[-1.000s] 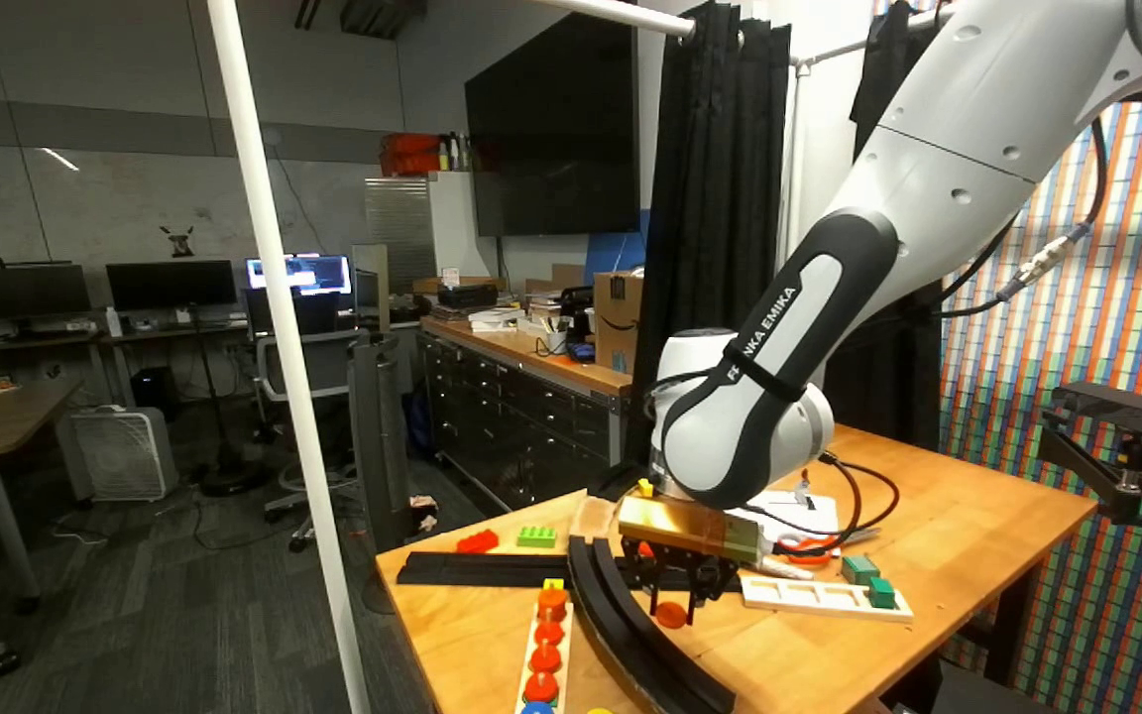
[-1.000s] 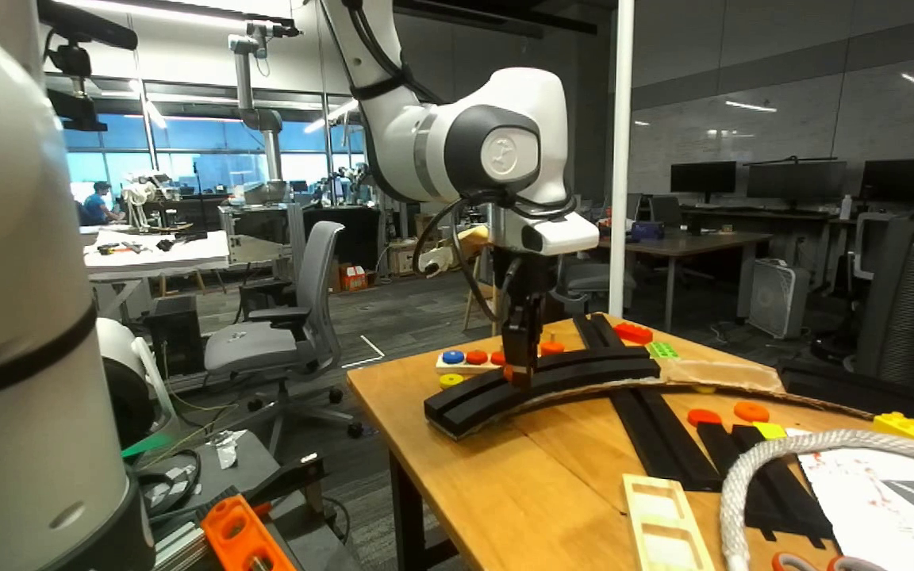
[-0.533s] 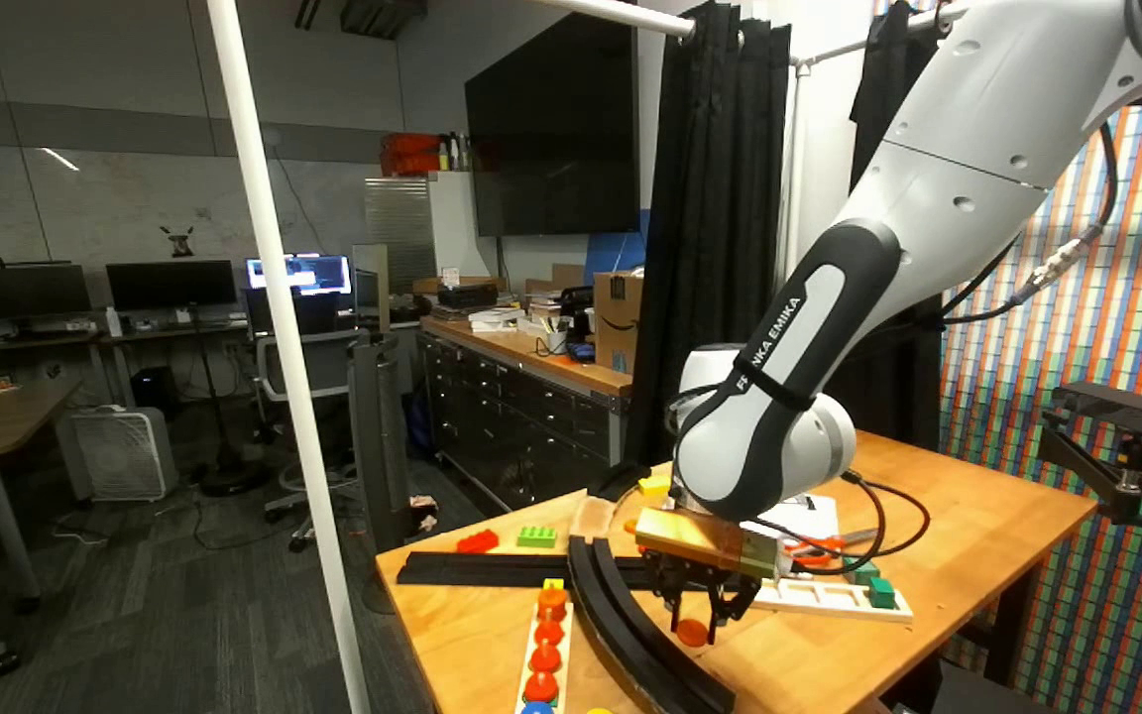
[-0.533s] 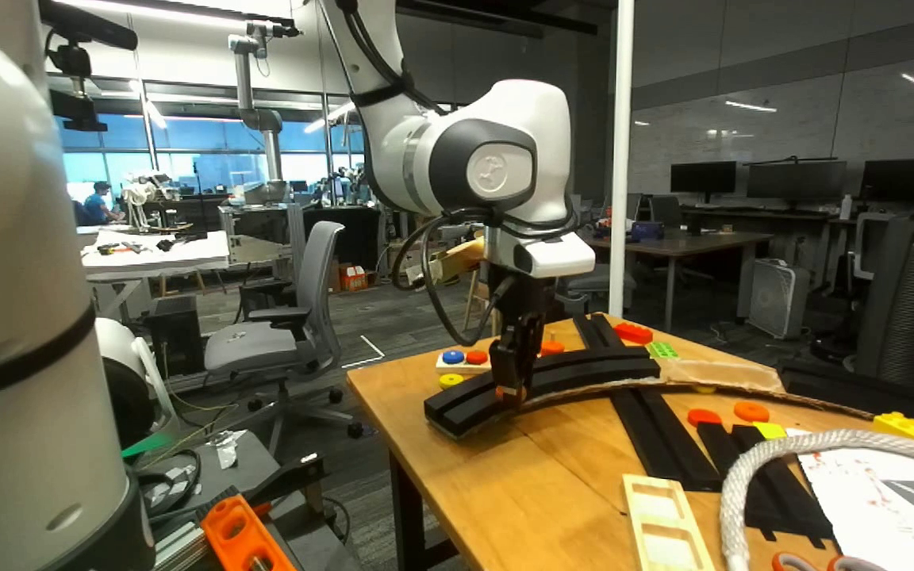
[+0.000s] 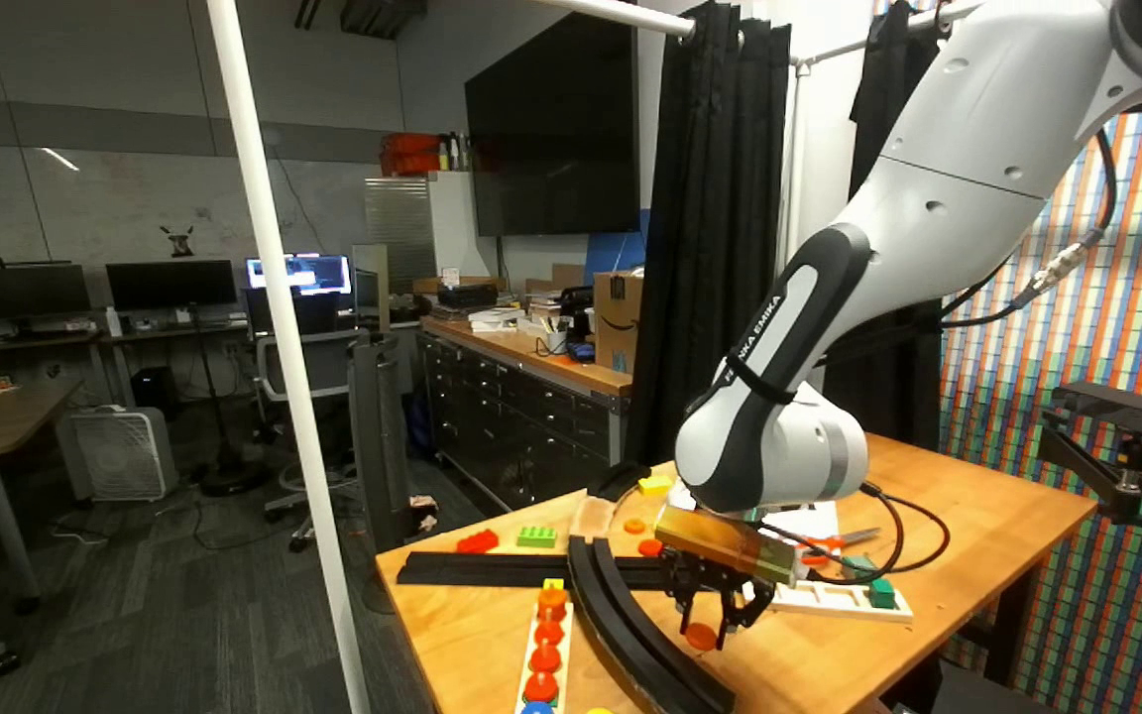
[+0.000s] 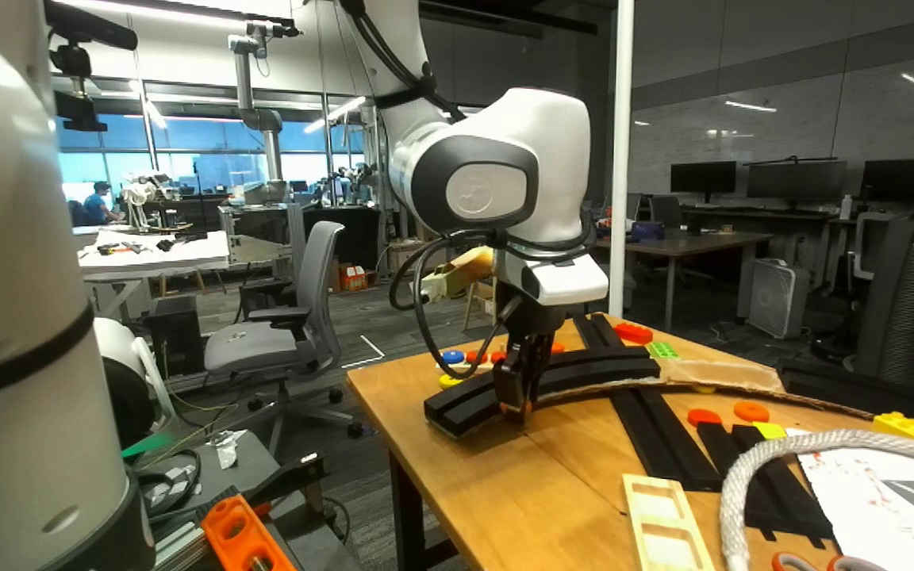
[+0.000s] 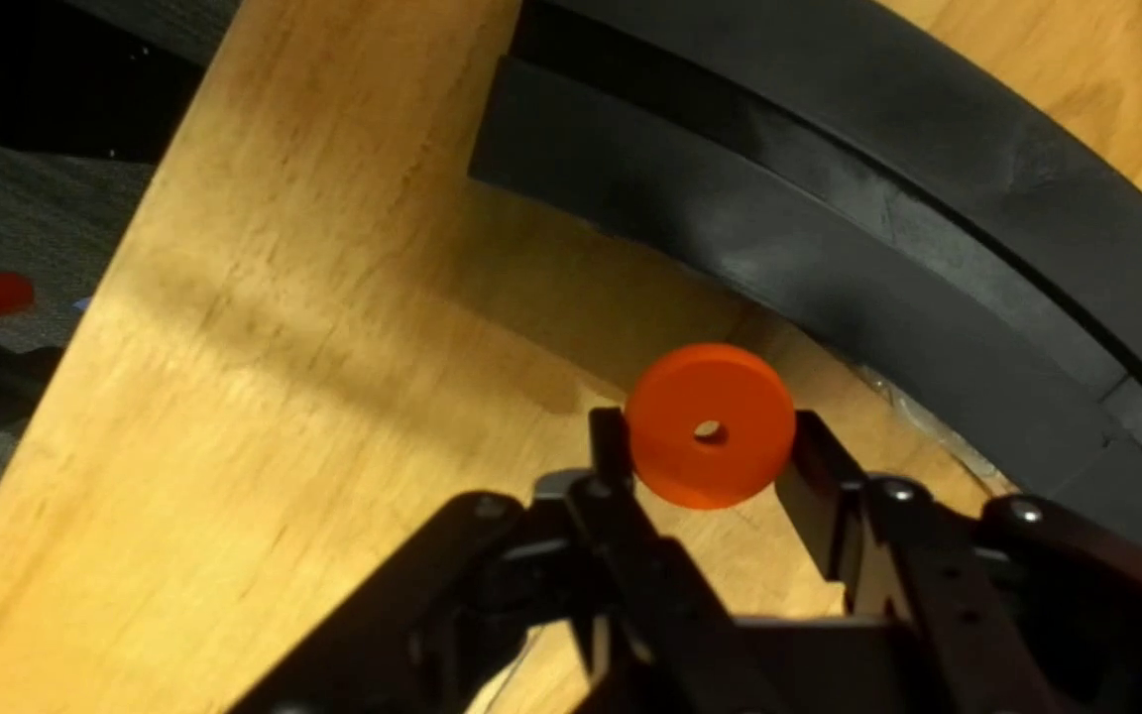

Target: Take the orange coin from the table and put it on the rack, then take a different orange coin from the rack and put it on the table, and put a yellow one on top of the orange one on the rack

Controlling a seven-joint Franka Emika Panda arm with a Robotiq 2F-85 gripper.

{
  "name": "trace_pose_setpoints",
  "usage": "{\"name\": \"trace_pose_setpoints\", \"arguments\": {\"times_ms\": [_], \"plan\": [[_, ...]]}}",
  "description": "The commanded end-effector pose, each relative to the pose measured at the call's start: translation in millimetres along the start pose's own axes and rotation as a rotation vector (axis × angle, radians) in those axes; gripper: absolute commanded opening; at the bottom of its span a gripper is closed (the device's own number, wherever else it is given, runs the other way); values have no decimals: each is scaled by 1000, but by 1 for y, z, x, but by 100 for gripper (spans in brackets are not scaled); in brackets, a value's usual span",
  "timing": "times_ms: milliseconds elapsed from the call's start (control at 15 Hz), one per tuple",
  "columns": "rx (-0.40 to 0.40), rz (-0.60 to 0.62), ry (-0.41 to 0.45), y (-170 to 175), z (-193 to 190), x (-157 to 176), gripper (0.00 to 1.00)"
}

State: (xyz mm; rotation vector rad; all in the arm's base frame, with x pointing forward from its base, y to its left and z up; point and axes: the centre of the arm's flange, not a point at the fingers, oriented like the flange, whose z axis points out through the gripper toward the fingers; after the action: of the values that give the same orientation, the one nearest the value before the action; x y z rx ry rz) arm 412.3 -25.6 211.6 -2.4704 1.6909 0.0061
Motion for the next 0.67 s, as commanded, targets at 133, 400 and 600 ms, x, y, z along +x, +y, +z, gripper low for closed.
{"name": "trace_pose_setpoints", "arguments": {"times_ms": [133, 400, 600], "plan": [[2, 24, -20, 8, 9, 12, 23], [-24, 41, -14, 10, 12, 11, 23], [-25, 44, -15, 11, 17, 14, 23]]}}
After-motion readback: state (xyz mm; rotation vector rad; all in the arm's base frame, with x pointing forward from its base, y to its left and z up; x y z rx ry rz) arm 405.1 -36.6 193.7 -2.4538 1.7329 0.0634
